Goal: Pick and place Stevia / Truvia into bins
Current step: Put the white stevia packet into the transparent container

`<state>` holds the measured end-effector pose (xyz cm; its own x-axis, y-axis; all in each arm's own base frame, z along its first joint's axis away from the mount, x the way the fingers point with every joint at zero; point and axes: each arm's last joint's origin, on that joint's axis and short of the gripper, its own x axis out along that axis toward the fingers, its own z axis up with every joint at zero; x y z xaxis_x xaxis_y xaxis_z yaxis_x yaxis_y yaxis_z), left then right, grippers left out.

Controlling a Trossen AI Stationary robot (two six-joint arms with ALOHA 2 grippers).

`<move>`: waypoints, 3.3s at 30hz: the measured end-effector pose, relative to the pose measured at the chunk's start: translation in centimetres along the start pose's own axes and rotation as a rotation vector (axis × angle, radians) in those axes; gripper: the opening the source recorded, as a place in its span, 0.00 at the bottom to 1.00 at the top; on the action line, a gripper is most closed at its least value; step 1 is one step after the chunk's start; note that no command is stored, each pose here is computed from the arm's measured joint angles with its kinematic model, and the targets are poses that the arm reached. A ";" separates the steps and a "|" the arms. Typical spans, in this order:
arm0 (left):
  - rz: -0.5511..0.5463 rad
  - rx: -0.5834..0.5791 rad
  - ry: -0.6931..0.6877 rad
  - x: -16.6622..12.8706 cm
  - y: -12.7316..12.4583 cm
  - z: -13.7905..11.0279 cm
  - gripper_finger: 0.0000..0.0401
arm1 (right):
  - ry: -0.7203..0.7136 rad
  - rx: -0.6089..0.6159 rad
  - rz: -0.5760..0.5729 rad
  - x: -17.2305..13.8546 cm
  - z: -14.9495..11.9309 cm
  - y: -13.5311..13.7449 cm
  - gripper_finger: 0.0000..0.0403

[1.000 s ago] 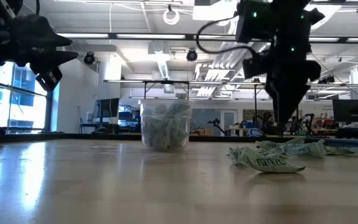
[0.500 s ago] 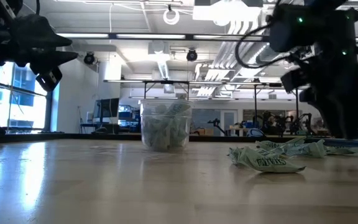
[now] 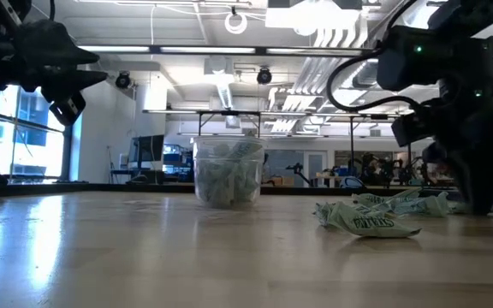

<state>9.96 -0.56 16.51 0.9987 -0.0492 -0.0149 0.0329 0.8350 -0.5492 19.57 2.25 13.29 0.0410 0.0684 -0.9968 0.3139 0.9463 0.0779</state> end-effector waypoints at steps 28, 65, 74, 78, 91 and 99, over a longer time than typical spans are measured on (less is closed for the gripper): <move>0.001 0.000 0.001 0.0 0.0 0.0 0.39 | -0.424 -0.049 0.223 -9.3 22.4 2.4 0.02; 0.001 0.000 0.002 0.0 0.0 0.0 0.39 | -0.012 0.825 -0.006 -2.9 5.2 -0.2 0.61; 0.001 0.000 0.001 0.0 0.0 0.0 0.39 | 0.000 0.946 -0.063 0.1 3.3 -1.2 0.55; 0.001 0.000 0.001 0.0 0.0 0.0 0.39 | -0.015 0.941 -0.037 0.5 3.3 -1.3 0.33; 0.001 0.000 0.001 0.0 0.0 0.0 0.39 | -0.290 0.706 -0.024 -9.9 10.3 -0.7 0.01; 0.001 0.000 0.001 0.0 0.0 0.0 0.39 | -0.454 0.471 0.207 -12.6 18.3 -0.9 0.01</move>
<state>9.95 -0.56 16.49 0.9987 -0.0492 -0.0166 0.0320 0.8351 -0.5491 36.15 -5.26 26.12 0.5056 -0.0034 -0.8627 0.6317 0.6825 0.3675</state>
